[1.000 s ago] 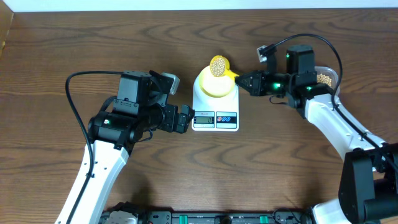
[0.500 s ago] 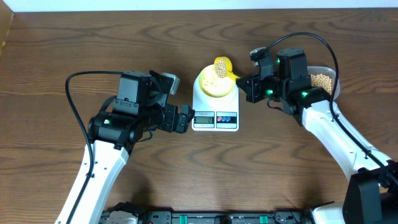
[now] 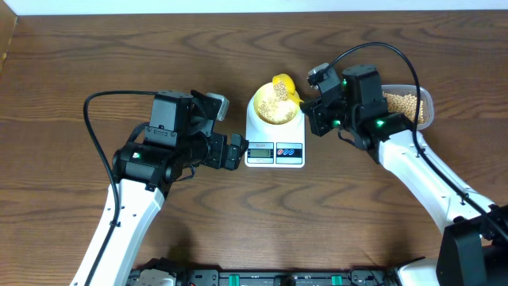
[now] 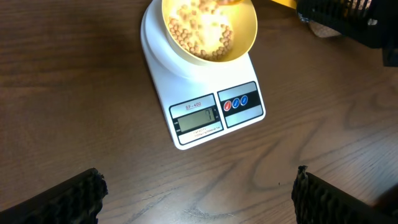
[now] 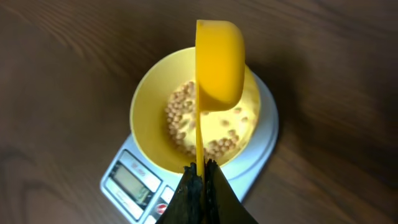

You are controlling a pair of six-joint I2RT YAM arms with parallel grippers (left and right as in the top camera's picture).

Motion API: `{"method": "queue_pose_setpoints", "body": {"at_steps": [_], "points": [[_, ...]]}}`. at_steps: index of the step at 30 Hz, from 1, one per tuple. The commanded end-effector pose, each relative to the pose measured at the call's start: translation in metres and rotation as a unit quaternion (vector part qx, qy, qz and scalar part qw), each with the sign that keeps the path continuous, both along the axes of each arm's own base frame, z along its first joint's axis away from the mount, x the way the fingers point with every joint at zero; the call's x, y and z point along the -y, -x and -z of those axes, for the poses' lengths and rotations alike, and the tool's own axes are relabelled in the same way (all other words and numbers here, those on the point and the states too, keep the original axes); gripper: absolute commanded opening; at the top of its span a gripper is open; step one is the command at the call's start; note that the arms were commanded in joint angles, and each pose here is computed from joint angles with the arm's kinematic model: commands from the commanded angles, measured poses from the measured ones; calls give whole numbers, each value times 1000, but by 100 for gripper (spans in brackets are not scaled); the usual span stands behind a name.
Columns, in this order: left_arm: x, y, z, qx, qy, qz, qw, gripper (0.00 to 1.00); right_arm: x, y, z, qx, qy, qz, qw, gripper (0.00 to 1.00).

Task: Scoop item into bowl and weigh 50g on scale
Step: 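Tilt the scoop with the right gripper to pour soybeans into the bowl, then move the empty scoop back toward the soybean tub with the right gripper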

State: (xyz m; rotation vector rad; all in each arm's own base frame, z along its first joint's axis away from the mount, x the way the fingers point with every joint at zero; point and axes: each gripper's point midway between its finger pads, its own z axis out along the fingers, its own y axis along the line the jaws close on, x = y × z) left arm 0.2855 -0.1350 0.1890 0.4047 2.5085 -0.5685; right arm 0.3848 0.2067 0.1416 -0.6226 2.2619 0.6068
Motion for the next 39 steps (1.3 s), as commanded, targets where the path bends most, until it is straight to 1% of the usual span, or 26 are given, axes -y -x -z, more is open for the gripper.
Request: {"method": "queue_pose_setpoints", "body": {"at_steps": [1, 4, 6, 10, 16, 18, 21, 24, 26, 28, 30, 32, 34, 36, 37, 39], "points": [[-3, -2, 0, 4, -7, -2, 1000, 98, -2, -1, -6, 43, 40, -21, 998, 1], [-3, -2, 0, 4, -7, -2, 1000, 98, -3, -2, -5, 55, 60, -24, 996, 1], [-3, -2, 0, 4, -7, -2, 1000, 98, -4, -2, -3, 72, 88, -30, 993, 1], [-3, -2, 0, 4, -7, -2, 1000, 98, -12, 2, -4, 92, 105, -56, 989, 1], [-3, -2, 0, 4, -7, -2, 1000, 98, -9, -2, -4, 123, 161, -43, 978, 1], [-3, -2, 0, 4, -7, -2, 1000, 98, -14, -2, -7, 129, 157, -46, 978, 1], [-3, -2, 0, 4, -7, -2, 1000, 98, -17, -1, -15, 121, 128, -28, 984, 1], [-3, -2, 0, 4, -7, -2, 1000, 98, -16, 0, -41, 101, 52, 22, 993, 1], [-3, -2, 0, 4, -7, -2, 1000, 98, 2, -3, -65, 95, 9, 69, 993, 1], [-3, -2, 0, 4, -7, -2, 1000, 98, 19, -3, -80, 93, -13, 94, 991, 1], [-3, -2, 0, 4, -7, -2, 1000, 98, 62, -3, -91, 87, -13, 145, 986, 1], [-3, -2, 0, 4, -7, -2, 1000, 98, 109, -2, -83, 60, 9, 204, 977, 1], [-3, -2, 0, 4, -7, -2, 1000, 98, 153, 2, -66, 18, 30, 269, 962, 1], [-3, -2, 0, 4, -7, -2, 1000, 98, 198, 13, -49, -27, 49, 339, 939, 1], [-3, -2, 0, 4, -7, -2, 1000, 98, 217, 20, -43, -45, 57, 363, 929, 1], [-3, -2, 0, 4, -7, -2, 1000, 98, 233, 25, -39, -59, 59, 383, 920, 1]]}}
